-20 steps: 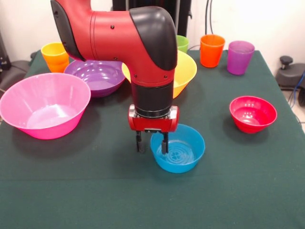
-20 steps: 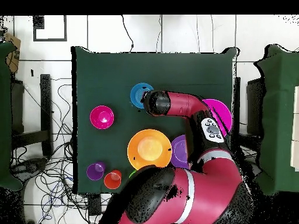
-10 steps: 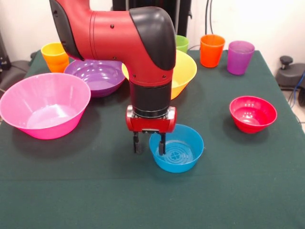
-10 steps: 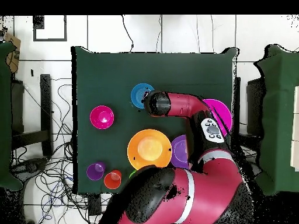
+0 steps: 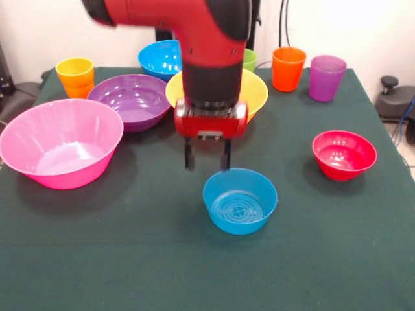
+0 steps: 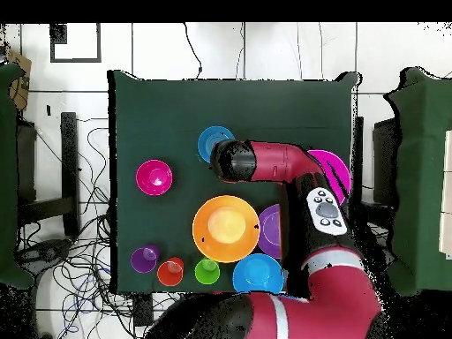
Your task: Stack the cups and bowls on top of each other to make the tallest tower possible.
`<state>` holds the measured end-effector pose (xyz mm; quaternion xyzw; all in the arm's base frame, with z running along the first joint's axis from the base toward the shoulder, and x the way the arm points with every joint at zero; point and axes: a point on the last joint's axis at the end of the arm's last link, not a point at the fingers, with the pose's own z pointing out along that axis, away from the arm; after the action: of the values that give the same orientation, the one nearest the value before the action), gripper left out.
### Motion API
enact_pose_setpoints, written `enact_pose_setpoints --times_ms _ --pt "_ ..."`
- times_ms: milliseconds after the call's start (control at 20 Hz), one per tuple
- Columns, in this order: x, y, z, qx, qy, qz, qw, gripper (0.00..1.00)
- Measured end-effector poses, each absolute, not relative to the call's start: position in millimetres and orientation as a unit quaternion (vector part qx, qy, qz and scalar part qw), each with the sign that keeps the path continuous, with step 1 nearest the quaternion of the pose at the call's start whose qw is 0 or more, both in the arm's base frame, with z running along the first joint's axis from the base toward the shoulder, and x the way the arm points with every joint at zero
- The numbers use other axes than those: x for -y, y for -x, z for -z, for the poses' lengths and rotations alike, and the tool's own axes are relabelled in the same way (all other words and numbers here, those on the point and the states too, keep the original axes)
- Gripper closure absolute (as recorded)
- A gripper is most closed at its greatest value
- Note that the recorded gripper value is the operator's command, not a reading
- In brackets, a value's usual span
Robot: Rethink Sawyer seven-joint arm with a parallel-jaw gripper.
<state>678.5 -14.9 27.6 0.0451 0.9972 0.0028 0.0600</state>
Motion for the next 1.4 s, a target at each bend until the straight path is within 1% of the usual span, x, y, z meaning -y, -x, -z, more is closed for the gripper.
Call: enact_pose_setpoints --times_ms 150,200,400,500,600,750,950,1100,1400 --pt "8 -674 -49 -0.998 -0.039 0.002 0.055 0.00" --pt "0 -671 -65 -0.998 -0.033 0.005 0.054 0.00" --pt "-19 -665 -86 -0.998 -0.019 0.011 0.057 0.00" --pt "-40 -657 -97 -0.998 -0.003 0.016 0.058 0.00" --pt "-47 -654 -100 -0.998 0.003 0.018 0.058 0.00" --pt "-75 -640 -106 -0.998 0.027 0.025 0.054 0.00" --pt "-96 -625 -105 -0.998 0.042 0.025 0.044 0.00" --pt "-102 -613 -105 -0.998 0.045 0.024 0.035 0.00" --pt "-95 -597 -105 -0.999 0.041 0.025 0.023 0.00"
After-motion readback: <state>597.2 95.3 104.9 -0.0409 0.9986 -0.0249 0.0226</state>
